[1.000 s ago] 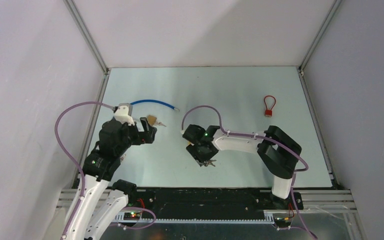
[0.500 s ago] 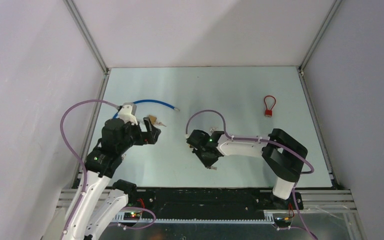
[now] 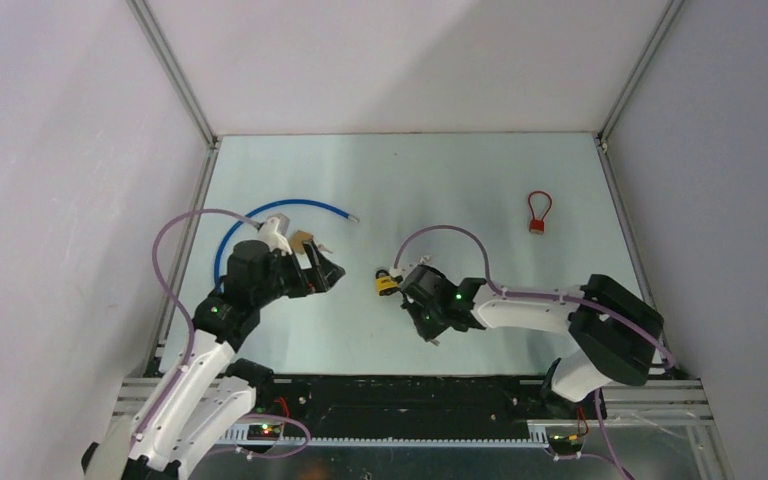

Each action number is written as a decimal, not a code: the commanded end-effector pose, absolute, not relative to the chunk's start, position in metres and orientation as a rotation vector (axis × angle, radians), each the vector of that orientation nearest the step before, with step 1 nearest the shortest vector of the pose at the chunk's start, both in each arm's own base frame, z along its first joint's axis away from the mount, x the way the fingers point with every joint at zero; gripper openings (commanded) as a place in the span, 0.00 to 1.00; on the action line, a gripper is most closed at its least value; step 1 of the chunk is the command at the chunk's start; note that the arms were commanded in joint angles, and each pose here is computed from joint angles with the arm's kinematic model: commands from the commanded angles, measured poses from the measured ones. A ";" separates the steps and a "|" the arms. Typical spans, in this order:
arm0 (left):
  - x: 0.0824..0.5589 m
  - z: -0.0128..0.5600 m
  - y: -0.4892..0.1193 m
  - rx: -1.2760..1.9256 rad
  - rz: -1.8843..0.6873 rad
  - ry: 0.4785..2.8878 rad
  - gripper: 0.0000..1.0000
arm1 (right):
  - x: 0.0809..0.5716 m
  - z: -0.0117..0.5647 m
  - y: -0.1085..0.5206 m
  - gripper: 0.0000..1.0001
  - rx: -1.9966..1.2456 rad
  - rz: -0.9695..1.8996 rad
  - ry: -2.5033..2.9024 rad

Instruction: Unlock with the key

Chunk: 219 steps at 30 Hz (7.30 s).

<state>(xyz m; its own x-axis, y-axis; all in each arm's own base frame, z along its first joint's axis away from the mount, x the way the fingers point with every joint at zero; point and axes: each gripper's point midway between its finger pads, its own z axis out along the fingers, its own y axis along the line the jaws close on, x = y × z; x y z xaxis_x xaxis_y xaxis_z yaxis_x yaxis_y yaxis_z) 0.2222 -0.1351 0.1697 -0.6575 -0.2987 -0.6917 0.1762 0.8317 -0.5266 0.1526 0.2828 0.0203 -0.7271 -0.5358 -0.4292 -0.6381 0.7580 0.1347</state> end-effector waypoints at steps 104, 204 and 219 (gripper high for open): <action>0.219 0.405 -0.260 0.253 -1.342 1.048 0.00 | 0.216 0.380 0.296 0.61 -0.510 1.521 1.213; 0.299 0.090 -0.223 -0.227 -0.255 2.642 0.98 | 0.233 0.228 0.270 0.00 -0.357 1.146 1.854; 0.304 0.028 -0.257 -0.244 -0.063 2.749 0.85 | 0.230 0.224 0.258 0.00 -0.332 1.131 1.847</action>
<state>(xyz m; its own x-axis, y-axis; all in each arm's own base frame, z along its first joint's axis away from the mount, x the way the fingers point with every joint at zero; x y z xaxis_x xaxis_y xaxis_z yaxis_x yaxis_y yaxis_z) 0.2988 -0.2519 0.0331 -0.9204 -0.1606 -0.3565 -0.1318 0.9858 -0.1038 0.2275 0.2630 0.2147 -0.5779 0.1890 -0.7939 -0.6146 0.5392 0.5757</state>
